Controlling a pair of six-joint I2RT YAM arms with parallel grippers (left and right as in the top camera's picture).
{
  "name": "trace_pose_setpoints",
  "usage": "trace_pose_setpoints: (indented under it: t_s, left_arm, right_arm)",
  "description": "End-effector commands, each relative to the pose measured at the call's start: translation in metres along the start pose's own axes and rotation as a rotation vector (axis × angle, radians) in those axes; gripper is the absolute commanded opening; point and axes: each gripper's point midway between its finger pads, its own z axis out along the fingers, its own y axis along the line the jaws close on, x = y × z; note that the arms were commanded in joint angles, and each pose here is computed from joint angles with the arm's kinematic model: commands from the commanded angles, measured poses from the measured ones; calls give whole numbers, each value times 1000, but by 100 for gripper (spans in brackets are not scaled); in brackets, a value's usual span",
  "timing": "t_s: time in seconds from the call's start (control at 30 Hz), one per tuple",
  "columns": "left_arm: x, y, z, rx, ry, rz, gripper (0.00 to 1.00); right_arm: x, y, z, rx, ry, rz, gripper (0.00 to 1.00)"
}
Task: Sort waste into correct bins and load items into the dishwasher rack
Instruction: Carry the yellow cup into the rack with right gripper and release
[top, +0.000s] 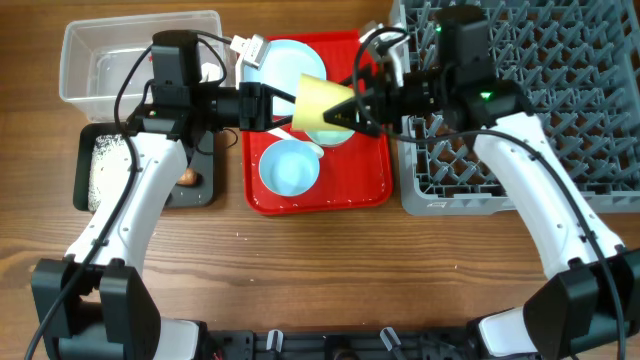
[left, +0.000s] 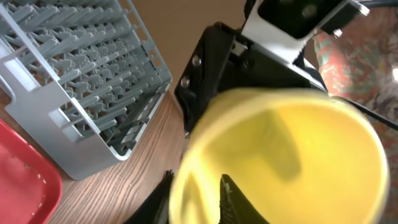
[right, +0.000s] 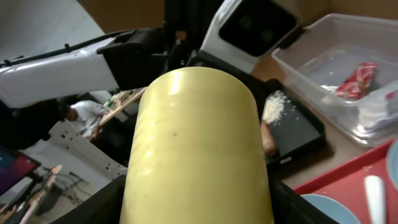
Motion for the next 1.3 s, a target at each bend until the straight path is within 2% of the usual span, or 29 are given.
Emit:
trace_pose_setpoints:
  t_s: [0.0,0.13,0.23,0.37,0.5,0.6,0.77,0.9,1.03,1.27]
  left_arm:
    - [-1,-12,-1,25,8,29,32]
    - [-4,-8,-1,-1,-6,28,35]
    - [-7,-2,-2,-35,-24,28,36]
    - [-14,13,-3,-120,-67,26,38]
    - [-26,48,-12,-321,-156,-12,38]
    - [-27,87,-31,-553,-231,-87,37]
    - [-8,137,-69,-911,-279,-209,37]
    - [9,155,-91,-1100,-271,-263,37]
    - [19,161,-101,-1180,-258,-287,37]
    - [20,162,-101,-1183,-255,-291,37]
  right_arm:
    - [-1,-28,-30,83,-45,90,54]
    - [8,-63,-65,272,-70,205,53]
    - [29,-100,-99,532,-58,347,53]
    - [49,-115,-136,813,-3,456,53]
    - [58,-108,-176,1083,78,538,53]
    - [74,-98,-200,1240,149,622,53]
    - [110,-88,-210,1320,274,756,53]
    - [134,-87,-204,1334,386,834,53]
    - [156,-95,-194,1331,492,897,53]
    - [191,-107,-186,1330,655,1004,54]
